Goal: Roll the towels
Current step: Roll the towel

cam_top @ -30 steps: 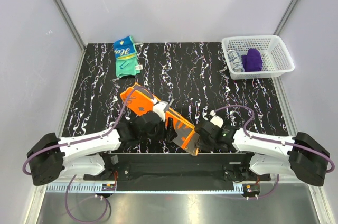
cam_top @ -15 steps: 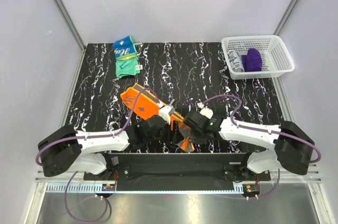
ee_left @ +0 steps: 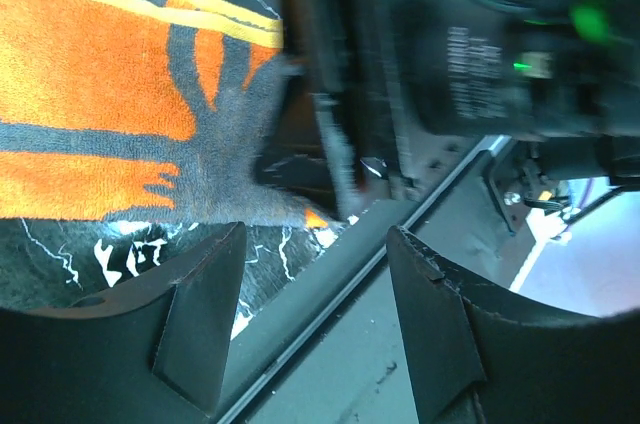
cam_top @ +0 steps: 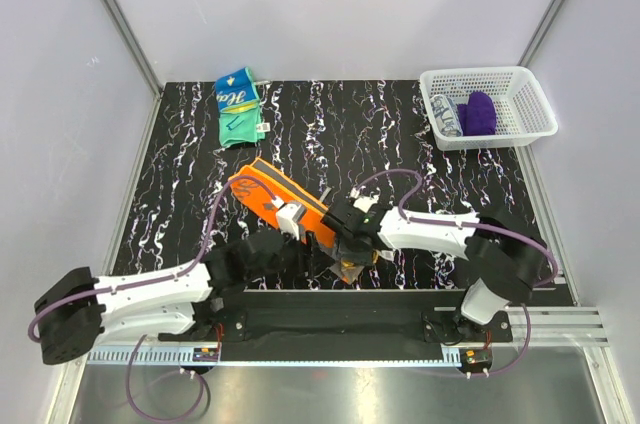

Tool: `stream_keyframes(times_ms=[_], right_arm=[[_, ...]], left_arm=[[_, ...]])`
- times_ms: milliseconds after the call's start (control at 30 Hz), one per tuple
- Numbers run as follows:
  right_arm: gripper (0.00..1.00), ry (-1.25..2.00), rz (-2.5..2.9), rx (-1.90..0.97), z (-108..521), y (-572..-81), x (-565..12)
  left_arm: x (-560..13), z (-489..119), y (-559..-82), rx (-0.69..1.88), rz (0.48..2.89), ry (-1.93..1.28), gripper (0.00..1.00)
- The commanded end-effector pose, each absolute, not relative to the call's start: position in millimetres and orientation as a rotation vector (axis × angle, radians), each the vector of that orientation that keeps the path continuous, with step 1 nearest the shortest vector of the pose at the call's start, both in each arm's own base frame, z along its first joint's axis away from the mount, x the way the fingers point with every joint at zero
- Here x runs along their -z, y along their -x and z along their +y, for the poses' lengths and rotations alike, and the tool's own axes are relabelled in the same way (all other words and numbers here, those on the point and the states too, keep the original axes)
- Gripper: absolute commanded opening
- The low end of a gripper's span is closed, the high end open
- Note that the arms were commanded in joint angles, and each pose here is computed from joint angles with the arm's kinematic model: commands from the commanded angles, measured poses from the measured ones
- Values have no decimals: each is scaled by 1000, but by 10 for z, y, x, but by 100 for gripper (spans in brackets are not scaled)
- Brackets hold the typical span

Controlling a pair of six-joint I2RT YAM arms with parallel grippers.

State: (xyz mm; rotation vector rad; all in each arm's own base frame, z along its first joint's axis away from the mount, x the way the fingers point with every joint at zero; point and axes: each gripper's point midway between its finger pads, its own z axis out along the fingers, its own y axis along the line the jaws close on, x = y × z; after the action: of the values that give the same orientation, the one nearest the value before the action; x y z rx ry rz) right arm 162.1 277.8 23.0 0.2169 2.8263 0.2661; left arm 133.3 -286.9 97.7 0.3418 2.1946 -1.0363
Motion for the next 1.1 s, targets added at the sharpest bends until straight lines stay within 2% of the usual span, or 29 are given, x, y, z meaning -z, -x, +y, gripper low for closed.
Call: stream_keyframes(times_ms=[0,67,467,667,800,900,1067], right_arm=[[60,-169,2765,-297,2997,-1807,-350],[68,-162,2756,-291,3033,-1859,-379],[88,-90,2674,-301,3178,-2089,-705],[88,-95,2635,-274,3070,-2280,-644],[88,-131,2513,-370,2913,-2639,-956],[89,-197,2427,-415,2619,-2905,-1300],[89,-206,2391,-376,2341,-3030,-1540]], left_arm=[[-1131,-2815,-1331,1069,2125,-311,63],[-1190,-2785,-1309,1088,2097,-310,63],[-1271,-2986,-1239,1185,1994,-403,62],[-1446,-3200,-1271,1246,1904,-439,61],[-1500,-3365,-1211,1275,1884,-525,61],[-1338,-3477,-1277,1196,1938,-569,61],[-820,-3659,-1550,944,2142,-581,58]])
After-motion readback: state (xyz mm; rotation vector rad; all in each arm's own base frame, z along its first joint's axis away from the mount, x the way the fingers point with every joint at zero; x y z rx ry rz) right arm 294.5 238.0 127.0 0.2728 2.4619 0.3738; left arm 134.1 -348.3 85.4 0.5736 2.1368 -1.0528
